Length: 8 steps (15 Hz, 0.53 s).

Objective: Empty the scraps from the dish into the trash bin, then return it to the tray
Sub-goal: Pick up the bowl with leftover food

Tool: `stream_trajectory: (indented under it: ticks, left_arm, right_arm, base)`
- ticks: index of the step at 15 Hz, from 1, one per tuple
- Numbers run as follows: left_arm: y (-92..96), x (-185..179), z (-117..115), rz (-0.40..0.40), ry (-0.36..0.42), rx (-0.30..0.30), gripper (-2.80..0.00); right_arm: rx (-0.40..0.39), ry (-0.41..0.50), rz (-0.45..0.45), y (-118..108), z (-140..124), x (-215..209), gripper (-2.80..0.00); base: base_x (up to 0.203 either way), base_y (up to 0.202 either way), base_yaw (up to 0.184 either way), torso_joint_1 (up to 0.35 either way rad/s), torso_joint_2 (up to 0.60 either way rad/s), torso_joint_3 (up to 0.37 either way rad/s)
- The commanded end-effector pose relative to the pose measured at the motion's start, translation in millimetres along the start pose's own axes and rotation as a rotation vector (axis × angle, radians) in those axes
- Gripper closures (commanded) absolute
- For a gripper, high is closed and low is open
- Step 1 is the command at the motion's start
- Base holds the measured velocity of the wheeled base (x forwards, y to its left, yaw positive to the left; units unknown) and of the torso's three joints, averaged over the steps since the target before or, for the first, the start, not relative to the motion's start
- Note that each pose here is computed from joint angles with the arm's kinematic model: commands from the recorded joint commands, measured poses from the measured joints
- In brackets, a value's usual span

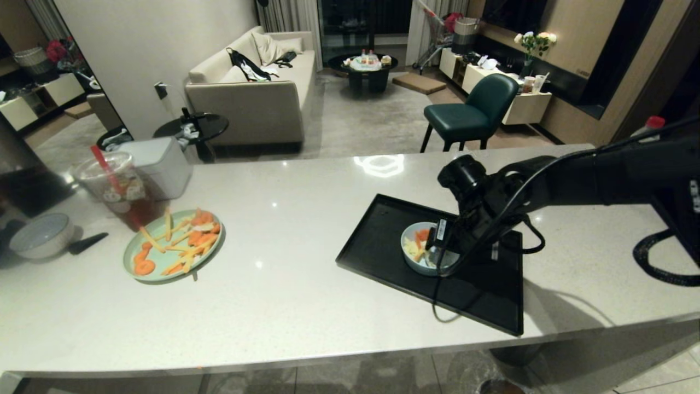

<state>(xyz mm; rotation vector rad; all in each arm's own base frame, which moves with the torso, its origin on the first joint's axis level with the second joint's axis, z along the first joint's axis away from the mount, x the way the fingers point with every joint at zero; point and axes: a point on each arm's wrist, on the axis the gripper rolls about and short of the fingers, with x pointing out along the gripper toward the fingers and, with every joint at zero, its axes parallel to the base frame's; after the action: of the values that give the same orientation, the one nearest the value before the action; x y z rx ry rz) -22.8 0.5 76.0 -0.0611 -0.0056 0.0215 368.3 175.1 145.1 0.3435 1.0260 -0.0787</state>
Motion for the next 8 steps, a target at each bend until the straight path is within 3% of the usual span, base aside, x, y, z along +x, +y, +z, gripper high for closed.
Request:
stream_trajectory:
  ticks: [1, 6, 7, 8]
  left_arm:
    - [0.0, 0.1, 0.1, 0.0, 0.0, 0.0, 0.0]
    - [0.0, 0.1, 0.1, 0.001, 0.0, -0.001, 0.0]
    - [0.0, 0.1, 0.1, 0.0, 0.0, 0.0, 0.0]
    - [0.0, 0.1, 0.1, 0.0, 0.0, 0.0, 0.0]
  right_arm:
    - [0.002, 0.015, -0.015, -0.5, -2.0, 8.9, -2.8]
    - [0.001, 0.019, -0.019, -0.5, -2.8, 12.1, -2.8]
    - [0.001, 0.018, -0.019, -0.5, -2.7, 12.1, 0.0]
    - [0.001, 0.018, -0.019, -0.4, -2.6, 12.1, 0.0]
  base:
    - [0.0, 0.0, 0.0, 0.0, 0.0, 0.0]
    - [0.0, 0.0, 0.0, 0.0, 0.0, 0.0]
    - [0.0, 0.0, 0.0, 0.0, 0.0, 0.0]
    - [0.0, 0.0, 0.0, 0.0, 0.0, 0.0]
